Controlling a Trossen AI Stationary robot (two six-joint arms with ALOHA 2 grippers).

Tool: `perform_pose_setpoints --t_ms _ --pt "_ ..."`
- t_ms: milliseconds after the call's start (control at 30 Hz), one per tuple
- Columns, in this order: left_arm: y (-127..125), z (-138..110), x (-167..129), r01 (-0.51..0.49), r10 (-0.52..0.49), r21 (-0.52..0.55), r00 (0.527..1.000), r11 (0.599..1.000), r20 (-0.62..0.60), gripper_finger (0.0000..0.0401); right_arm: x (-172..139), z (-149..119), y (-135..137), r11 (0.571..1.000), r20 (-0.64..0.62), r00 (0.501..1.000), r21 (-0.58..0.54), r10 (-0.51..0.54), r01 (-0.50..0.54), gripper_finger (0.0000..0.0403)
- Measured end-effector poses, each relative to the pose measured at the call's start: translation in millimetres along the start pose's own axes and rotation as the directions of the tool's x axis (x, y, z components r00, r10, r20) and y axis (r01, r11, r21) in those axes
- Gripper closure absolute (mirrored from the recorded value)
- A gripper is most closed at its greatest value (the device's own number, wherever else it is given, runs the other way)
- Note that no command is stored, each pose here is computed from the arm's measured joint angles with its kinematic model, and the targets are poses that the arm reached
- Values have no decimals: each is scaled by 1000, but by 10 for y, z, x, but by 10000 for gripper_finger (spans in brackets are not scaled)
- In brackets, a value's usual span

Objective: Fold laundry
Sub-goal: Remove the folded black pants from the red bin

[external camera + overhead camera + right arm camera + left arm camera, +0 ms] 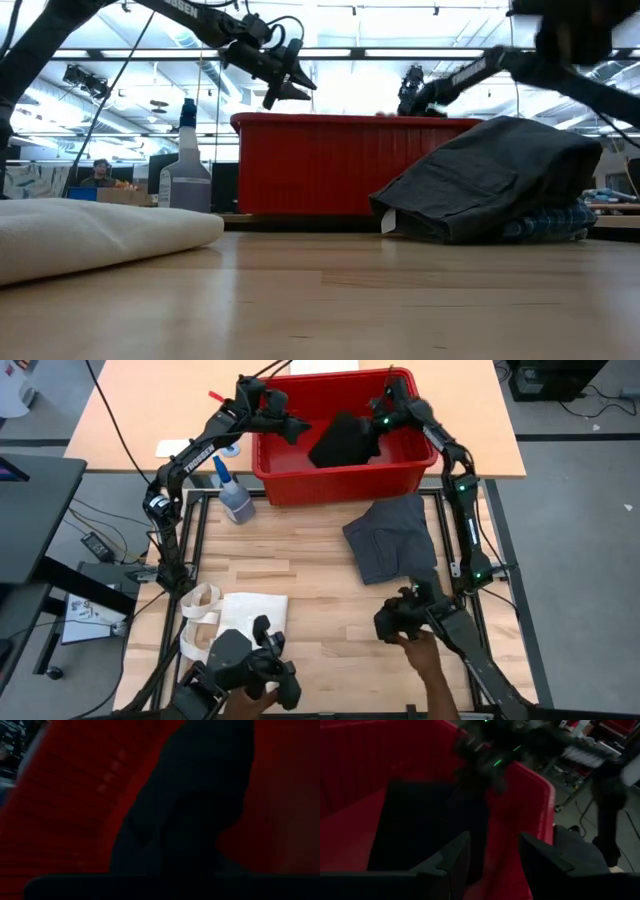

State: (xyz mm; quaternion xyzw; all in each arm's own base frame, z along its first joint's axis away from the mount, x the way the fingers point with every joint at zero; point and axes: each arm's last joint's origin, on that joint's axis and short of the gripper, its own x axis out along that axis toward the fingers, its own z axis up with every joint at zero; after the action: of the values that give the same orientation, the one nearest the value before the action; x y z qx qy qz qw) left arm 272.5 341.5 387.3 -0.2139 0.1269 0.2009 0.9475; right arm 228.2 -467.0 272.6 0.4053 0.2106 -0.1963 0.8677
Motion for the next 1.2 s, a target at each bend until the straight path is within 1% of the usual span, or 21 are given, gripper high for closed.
perform_pose_setpoints --t_ms 100,200,300,400,500,567,667,700,833,900,967,1033,1067,1133,1200 --pt "29 -24 -13 -17 18 19 1000 1000 -23 230 -257 93 265 999 46 999 -42 10 -8 345" --pt "63 -32 -32 -25 26 27 999 999 -34 230 -502 143 556 996 72 996 -74 46 -41 345" --pt "110 -26 -60 -37 38 28 999 999 -31 230 -723 131 836 991 62 992 -91 106 -101 345" --pt "149 -21 -83 -46 47 40 998 998 -28 230 -936 86 1188 985 57 989 -113 135 -128 345" --pt "171 -17 -97 -51 52 44 998 998 -26 230 -1158 -5 1587 979 49 985 -134 163 -155 345" --pt "195 -14 -112 -52 54 47 998 998 -26 230 -1260 -111 1838 977 22 986 -141 167 -163 345" --pt "232 9 -194 -40 42 50 999 998 -22 230 -1346 -341 2143 980 -71 987 -129 144 -152 345" --pt "215 31 -230 -41 42 66 999 997 -13 230 -1371 -431 2229 981 -115 984 -124 134 -148 345" --pt "99 131 -371 -38 34 145 999 989 31 230 -1444 -729 2482 984 -272 954 -90 126 -155 345" --pt "49 144 -388 -30 25 164 999 986 34 230 -1463 -848 2575 984 -339 931 -70 133 -166 345" --pt "-2 143 -388 -21 16 167 999 986 29 230 -1461 -944 2662 974 -379 907 -50 185 -220 345" --pt "-56 142 -375 -9 5 172 1000 985 27 230 -1461 -1051 2741 957 -419 869 -4 263 -291 345" --pt "-78 134 -366 -4 1 171 1000 985 19 230 -1456 -1112 2773 952 -440 853 7 279 -308 345" --pt "-111 104 -345 6 -5 161 1000 987 -6 230 -1419 -1262 2775 953 -488 827 35 280 -302 345" --pt "-150 63 -317 18 -12 159 999 987 -40 230 -1343 -1425 2694 958 -542 795 71 271 -278 345"
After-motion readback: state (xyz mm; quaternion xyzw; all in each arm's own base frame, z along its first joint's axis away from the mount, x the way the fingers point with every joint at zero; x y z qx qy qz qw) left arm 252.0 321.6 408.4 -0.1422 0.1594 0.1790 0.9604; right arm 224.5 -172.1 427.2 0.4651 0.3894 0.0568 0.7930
